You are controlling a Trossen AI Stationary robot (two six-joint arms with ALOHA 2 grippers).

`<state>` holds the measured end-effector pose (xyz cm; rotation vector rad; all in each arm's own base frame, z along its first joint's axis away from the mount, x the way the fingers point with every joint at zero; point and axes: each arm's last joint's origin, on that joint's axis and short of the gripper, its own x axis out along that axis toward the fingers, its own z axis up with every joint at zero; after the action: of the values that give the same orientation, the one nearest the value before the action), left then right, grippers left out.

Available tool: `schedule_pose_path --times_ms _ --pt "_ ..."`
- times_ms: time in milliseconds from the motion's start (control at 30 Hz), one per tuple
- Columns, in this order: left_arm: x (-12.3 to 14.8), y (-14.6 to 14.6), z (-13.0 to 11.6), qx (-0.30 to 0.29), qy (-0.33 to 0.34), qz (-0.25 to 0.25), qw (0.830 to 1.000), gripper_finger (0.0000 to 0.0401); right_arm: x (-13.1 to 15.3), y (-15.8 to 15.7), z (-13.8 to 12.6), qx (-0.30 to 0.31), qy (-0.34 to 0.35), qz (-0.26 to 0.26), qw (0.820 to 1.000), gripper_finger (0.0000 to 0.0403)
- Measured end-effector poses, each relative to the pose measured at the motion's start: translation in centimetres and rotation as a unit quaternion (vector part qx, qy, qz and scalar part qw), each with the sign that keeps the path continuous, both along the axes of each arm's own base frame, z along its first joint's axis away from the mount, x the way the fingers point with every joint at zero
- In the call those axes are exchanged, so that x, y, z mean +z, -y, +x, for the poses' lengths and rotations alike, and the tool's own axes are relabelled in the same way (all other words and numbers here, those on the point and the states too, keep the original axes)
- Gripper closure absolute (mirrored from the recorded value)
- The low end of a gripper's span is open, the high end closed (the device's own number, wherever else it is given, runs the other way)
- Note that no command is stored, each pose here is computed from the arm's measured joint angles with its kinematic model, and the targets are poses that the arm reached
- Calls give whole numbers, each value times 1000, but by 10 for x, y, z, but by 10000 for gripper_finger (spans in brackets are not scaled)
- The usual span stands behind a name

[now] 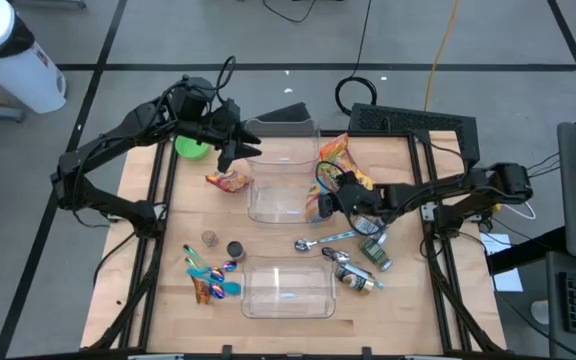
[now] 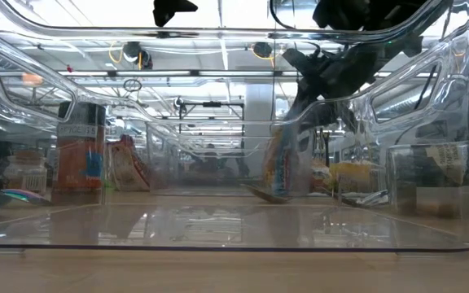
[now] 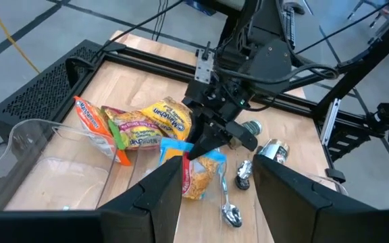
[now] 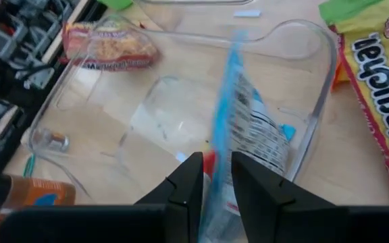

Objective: Pick & Place Food Item
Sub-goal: Put the blue noodle pack into the middle transparent bin

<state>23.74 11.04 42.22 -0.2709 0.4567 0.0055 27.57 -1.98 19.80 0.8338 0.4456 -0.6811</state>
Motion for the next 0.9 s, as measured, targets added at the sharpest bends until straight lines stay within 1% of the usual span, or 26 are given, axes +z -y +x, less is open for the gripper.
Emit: schedule_pose_path --times_ms 200,367,600,900 --pt "1 0 0 0 3 1 1000 215 8 9 -6 21 -8 -30 999 328" --pt "2 -1 1 2 11 3 1000 215 15 13 -14 39 -28 -56 997 328" --pt "2 -1 1 2 12 4 1000 215 10 13 -22 73 -84 -58 992 328" --pt "3 -2 1 18 13 2 1000 215 11 14 -21 84 -85 -72 990 328"
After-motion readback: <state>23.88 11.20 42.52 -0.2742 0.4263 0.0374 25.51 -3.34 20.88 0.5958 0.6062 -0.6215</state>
